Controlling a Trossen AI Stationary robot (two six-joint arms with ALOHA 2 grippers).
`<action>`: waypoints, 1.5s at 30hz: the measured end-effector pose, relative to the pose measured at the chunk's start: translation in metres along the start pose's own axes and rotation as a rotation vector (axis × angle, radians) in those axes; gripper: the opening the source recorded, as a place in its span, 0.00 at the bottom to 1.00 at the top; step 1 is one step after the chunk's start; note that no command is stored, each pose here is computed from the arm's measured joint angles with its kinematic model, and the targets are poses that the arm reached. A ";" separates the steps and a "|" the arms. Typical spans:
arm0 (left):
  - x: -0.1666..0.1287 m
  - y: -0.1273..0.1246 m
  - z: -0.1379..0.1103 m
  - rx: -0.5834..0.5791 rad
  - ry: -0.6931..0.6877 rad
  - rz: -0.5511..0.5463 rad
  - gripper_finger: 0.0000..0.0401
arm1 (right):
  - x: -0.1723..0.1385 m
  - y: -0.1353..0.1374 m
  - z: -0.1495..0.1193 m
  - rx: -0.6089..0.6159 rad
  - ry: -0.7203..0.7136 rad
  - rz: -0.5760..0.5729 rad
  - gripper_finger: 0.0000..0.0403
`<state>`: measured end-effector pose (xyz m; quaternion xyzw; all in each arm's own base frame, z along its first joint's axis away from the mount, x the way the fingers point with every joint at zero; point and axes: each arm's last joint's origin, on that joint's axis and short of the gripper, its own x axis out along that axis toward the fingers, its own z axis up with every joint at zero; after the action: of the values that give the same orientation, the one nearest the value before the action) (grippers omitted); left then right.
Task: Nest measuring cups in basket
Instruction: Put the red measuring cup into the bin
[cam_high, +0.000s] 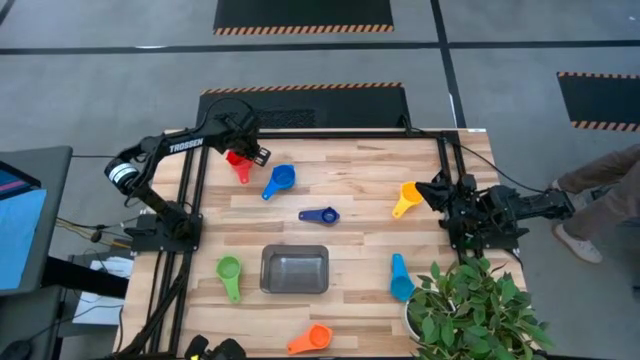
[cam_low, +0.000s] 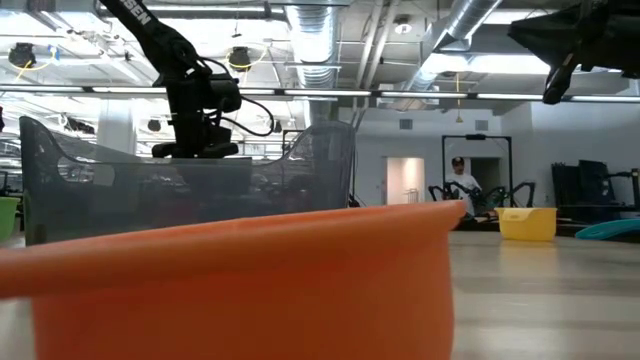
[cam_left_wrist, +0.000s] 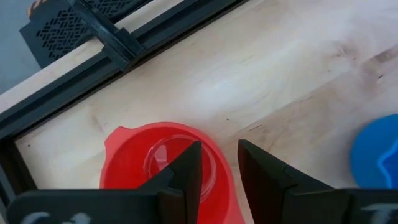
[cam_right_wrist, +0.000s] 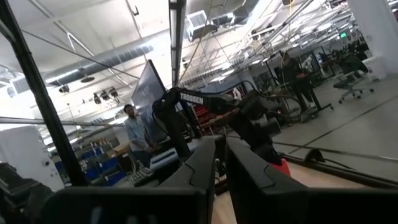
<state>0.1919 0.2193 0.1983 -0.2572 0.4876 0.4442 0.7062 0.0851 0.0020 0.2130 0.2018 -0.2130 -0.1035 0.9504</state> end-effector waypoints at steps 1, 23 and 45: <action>0.000 0.000 0.000 0.000 0.000 0.000 0.23 | 0.000 0.000 0.000 0.001 -0.002 0.001 0.16; 0.000 -0.001 0.000 -0.001 -0.001 -0.002 0.23 | 0.000 0.000 0.000 0.001 -0.003 0.000 0.16; 0.005 -0.001 -0.006 -0.102 0.017 0.067 0.42 | 0.000 0.000 0.000 0.000 -0.003 0.000 0.16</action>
<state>0.1902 0.2156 0.1916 -0.2803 0.4788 0.4896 0.6727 0.0850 0.0020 0.2133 0.2018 -0.2144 -0.1037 0.9500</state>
